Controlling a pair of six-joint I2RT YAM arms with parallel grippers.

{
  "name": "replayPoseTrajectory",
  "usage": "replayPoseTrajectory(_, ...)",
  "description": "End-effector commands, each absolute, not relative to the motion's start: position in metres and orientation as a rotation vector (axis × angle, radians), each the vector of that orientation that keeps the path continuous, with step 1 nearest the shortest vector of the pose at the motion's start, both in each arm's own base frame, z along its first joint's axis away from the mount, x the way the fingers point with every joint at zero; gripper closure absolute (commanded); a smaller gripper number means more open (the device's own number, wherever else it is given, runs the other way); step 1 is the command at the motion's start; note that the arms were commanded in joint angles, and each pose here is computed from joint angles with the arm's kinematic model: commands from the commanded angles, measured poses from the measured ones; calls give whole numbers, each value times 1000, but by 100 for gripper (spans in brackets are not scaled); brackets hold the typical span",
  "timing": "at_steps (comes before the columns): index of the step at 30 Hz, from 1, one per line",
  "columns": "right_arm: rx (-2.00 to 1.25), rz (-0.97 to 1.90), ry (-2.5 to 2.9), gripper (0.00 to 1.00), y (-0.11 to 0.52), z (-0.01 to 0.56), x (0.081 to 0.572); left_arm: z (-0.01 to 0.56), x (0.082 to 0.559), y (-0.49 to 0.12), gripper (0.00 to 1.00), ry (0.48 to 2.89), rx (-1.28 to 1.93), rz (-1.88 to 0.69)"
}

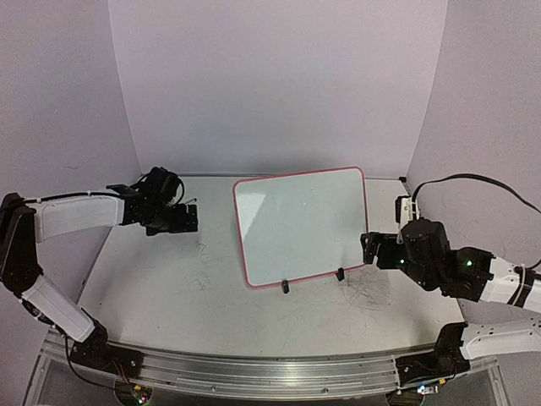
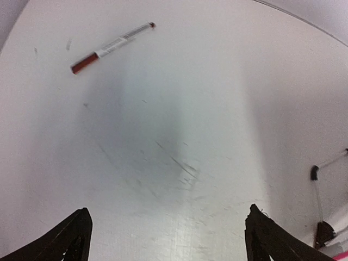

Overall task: Write a sentence on the whiteboard
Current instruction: Pick up the whiteboard marker from the corner of the board.

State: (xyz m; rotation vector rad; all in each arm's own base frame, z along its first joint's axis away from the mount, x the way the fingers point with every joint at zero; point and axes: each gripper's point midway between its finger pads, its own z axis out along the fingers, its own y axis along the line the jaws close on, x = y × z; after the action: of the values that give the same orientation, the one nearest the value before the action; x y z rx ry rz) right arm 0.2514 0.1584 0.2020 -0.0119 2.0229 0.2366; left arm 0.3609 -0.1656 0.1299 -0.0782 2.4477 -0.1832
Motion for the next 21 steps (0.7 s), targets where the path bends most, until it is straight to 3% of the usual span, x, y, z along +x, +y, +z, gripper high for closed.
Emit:
replayPoseTrajectory(1, -77, 260, 1869, 2, 166, 254, 259, 142, 415, -118, 1, 2437, 115, -22)
replayPoseTrajectory(4, -126, 325, 1820, 2, 176, 262, 257, 135, 463, -103, 1, 2425, 162, -20)
replayPoseTrajectory(7, -192, 389, 1852, 2, 187, 267, 249, 120, 507, -99, 3, 2449, 125, -173)
replayPoseTrajectory(13, -206, 529, 1799, 2, 177, 285, 225, 72, 561, -120, 6, 2461, 296, -249)
replayPoseTrajectory(16, -216, 575, 1811, 2, 174, 288, 215, 53, 571, -122, 10, 2483, 324, -243)
replayPoseTrajectory(21, -159, 590, 1833, 2, 161, 282, 208, 33, 565, -119, 25, 2531, 318, -232)
